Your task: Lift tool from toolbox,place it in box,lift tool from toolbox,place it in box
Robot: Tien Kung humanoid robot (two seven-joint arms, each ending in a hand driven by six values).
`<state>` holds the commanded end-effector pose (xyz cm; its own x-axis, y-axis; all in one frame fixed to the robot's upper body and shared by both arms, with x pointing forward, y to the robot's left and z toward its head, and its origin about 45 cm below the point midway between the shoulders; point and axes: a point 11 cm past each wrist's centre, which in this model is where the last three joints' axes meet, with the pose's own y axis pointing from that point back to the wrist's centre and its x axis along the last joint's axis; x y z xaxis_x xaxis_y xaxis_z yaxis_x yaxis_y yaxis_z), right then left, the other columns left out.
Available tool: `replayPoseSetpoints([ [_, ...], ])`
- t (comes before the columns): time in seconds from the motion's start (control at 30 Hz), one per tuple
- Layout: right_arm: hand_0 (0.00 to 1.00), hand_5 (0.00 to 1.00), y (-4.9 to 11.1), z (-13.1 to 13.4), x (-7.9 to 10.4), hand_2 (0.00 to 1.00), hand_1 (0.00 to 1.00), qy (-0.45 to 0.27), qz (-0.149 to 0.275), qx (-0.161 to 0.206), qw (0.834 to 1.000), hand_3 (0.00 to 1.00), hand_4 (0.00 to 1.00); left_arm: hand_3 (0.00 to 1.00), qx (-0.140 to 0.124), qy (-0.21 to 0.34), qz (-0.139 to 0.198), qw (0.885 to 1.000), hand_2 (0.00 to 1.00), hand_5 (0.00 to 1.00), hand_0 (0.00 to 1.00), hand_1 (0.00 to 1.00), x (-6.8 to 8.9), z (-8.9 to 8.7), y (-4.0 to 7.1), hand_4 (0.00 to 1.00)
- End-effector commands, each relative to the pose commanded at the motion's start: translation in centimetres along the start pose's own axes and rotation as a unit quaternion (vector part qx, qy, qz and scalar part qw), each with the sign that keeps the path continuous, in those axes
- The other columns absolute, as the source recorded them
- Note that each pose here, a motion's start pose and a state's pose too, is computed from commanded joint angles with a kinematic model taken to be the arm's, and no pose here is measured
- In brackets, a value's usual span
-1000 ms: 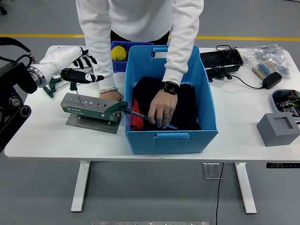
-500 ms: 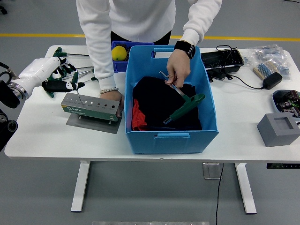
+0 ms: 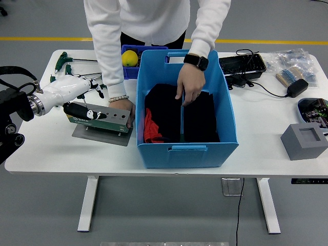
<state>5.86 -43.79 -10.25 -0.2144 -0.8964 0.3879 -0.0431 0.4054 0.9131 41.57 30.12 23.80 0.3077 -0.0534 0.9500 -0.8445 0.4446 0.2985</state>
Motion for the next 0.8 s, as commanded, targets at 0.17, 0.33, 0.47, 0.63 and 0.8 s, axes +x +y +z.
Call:
replayPoseSetpoints([
  [0.17, 0.655, 0.671, 0.0, -0.2, 0.1, 0.704, 0.63, 0.001, 0.0, 0.001, 1.0, 0.561, 0.768, 0.572, 0.001, -0.04, -0.019, 0.999, 0.747, 0.676, 0.906, 0.801, 0.0, -0.4, -0.5, 0.895],
  [0.33, 0.655, 0.671, 0.0, -0.3, 0.1, 0.704, 0.629, 0.004, 0.0, 0.001, 1.0, 0.561, 0.768, 0.556, 0.0, -0.088, -0.04, 0.995, 0.691, 0.653, 0.918, 0.763, 0.2, -0.9, -1.1, 0.889],
  [0.47, 0.655, 0.671, 0.0, -0.5, 0.2, 0.704, 0.629, 0.006, 0.0, 0.002, 1.0, 0.561, 0.768, 0.556, 0.002, -0.12, -0.056, 0.991, 0.691, 0.653, 0.918, 0.763, 0.2, -1.3, -1.6, 0.889],
  [0.63, 0.655, 0.671, 0.0, -0.7, 0.3, 0.703, 0.63, 0.007, 0.0, 0.003, 1.0, 0.561, 0.767, 0.55, 0.007, -0.15, -0.077, 0.986, 0.639, 0.653, 0.929, 0.714, 0.0, -1.8, -2.2, 0.889],
  [0.8, 0.655, 0.671, 0.0, -0.9, 0.4, 0.704, 0.63, 0.008, 0.0, 0.004, 1.0, 0.561, 0.768, 0.543, 0.014, -0.163, -0.088, 0.983, 0.622, 0.652, 0.942, 0.704, -0.1, -2.1, -2.6, 0.889],
])
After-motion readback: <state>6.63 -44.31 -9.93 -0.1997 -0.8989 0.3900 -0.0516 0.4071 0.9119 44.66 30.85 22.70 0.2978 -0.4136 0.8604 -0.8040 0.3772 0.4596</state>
